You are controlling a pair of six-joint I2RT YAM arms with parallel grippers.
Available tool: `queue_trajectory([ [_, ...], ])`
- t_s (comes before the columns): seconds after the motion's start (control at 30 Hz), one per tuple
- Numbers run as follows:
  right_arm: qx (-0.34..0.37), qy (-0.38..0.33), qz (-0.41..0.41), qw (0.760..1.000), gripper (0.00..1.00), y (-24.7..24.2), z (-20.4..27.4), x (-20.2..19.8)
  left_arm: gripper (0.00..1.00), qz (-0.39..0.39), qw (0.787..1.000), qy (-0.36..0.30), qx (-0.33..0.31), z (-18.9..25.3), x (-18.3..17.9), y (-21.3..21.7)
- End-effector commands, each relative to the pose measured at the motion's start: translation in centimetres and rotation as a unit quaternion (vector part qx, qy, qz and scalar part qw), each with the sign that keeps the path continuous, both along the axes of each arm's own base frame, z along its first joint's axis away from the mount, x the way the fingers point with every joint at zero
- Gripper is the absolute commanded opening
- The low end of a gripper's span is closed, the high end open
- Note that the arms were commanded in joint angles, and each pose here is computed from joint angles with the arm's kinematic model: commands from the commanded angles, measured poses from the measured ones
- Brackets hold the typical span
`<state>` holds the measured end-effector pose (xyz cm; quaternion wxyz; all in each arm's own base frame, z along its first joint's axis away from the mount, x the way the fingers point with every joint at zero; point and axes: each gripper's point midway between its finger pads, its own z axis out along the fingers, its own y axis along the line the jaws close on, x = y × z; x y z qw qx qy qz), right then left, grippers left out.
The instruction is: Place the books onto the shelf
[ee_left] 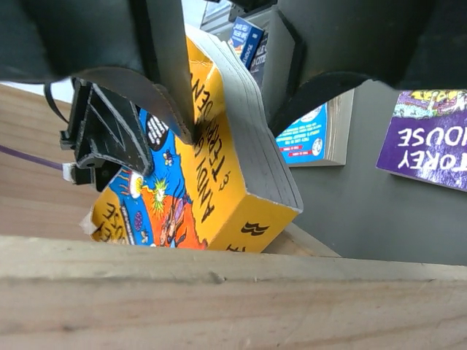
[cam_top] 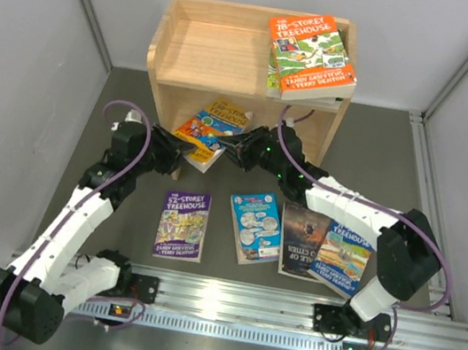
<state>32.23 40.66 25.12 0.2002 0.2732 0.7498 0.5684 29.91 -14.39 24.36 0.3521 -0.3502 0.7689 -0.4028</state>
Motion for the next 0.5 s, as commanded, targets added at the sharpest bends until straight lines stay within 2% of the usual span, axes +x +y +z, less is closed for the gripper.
queue_trajectory([
  [0.0,0.094,-0.042,0.064,0.993,0.0,1.9,6.4,-2.3,0.45,0.015,1.0,-0.008,0.013,0.3,1.1,-0.2],
  [0.07,0.099,-0.043,0.067,0.992,0.0,1.8,6.7,-2.5,0.43,0.013,1.0,-0.008,0.015,0.3,1.1,-0.6],
  [0.1,0.1,-0.04,0.067,0.992,0.0,1.8,6.5,-2.5,0.32,0.017,1.0,-0.008,0.016,0.3,1.1,-0.5],
  [0.17,0.107,-0.042,0.075,0.991,0.0,2.0,6.7,-2.8,0.23,0.02,1.0,-0.006,0.016,0.2,1.1,-0.6],
  [0.23,0.112,-0.042,0.079,0.99,0.0,2.0,6.8,-2.9,0.0,0.031,0.999,-0.009,0.018,0.3,1.3,-0.4],
  [0.27,0.115,-0.043,0.085,0.989,0.0,2.0,6.9,-3.1,0.0,0.034,0.999,-0.013,0.017,0.5,1.2,-0.5],
  [0.3,0.112,-0.046,0.087,0.989,0.04,1.9,6.9,-3.1,0.0,0.033,0.999,-0.012,0.014,0.6,1.1,-0.6],
  [0.37,0.104,-0.052,0.088,0.989,0.22,1.5,7.2,-3.5,0.0,0.058,0.998,-0.021,0.022,0.9,1.4,0.0],
  [0.4,0.078,-0.046,0.088,0.992,0.51,1.1,6.3,-3.6,0.0,0.065,0.997,-0.021,0.022,1.0,1.4,0.1],
  [0.43,0.066,-0.048,0.086,0.993,0.62,0.8,6.1,-3.7,0.0,0.08,0.996,-0.023,0.026,1.1,1.5,0.4],
  [0.47,0.054,-0.067,0.082,0.993,0.68,0.0,6.9,-4.0,0.0,0.084,0.996,-0.025,0.025,1.2,1.4,0.3],
])
